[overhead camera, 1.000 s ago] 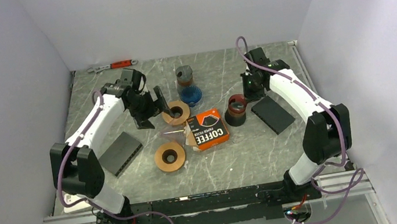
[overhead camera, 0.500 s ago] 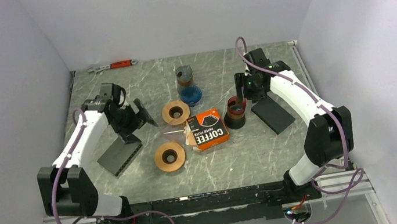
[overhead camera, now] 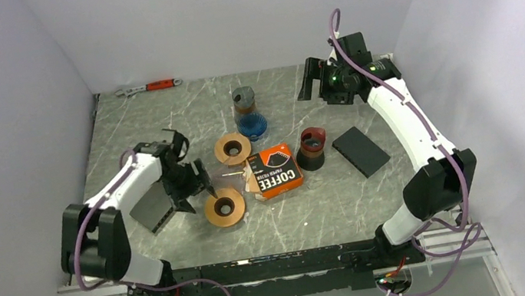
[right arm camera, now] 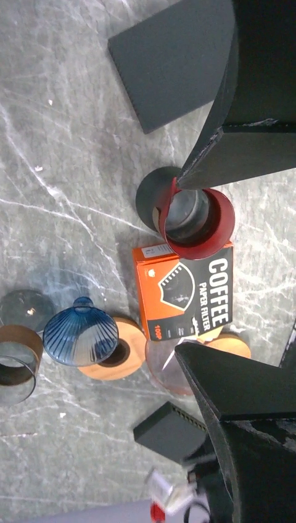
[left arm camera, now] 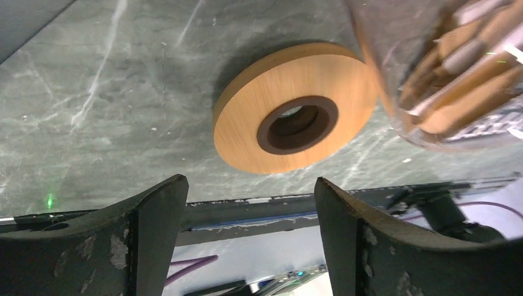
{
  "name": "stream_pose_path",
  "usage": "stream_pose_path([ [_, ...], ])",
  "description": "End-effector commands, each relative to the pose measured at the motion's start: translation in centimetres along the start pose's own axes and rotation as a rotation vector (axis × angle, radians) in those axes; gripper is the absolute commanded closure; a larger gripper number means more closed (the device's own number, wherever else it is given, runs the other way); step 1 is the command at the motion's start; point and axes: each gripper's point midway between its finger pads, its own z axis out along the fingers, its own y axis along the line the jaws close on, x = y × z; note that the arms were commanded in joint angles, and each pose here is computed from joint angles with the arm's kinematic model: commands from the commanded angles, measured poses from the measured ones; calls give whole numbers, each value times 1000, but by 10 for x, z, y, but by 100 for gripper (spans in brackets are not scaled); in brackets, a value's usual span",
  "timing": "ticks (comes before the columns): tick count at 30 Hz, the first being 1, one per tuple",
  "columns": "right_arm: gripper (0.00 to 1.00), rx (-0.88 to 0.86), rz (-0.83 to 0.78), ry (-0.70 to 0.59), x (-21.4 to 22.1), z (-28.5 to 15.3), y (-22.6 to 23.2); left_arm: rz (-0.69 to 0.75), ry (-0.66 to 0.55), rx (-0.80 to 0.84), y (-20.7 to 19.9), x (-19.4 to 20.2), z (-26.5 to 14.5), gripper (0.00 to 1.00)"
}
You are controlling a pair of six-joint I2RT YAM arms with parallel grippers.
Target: Place the coffee filter in the dripper
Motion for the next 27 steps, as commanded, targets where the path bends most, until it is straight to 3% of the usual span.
stream_pose_path([
  [1,0,-81,64,-27,-14,-9,12,60,-11,-90,6,-3,20,19],
  [12,0,-109,121,2,-6,-5,7,167,28,-122,7,2,64,26],
  [19,0,-124,127,17,-6,-2,8,201,50,-154,5,1,81,38],
  [22,0,-130,129,17,-7,-3,9,216,50,-167,4,1,81,48],
  [27,0,-133,135,14,-11,-3,10,242,6,-165,-2,1,62,53],
])
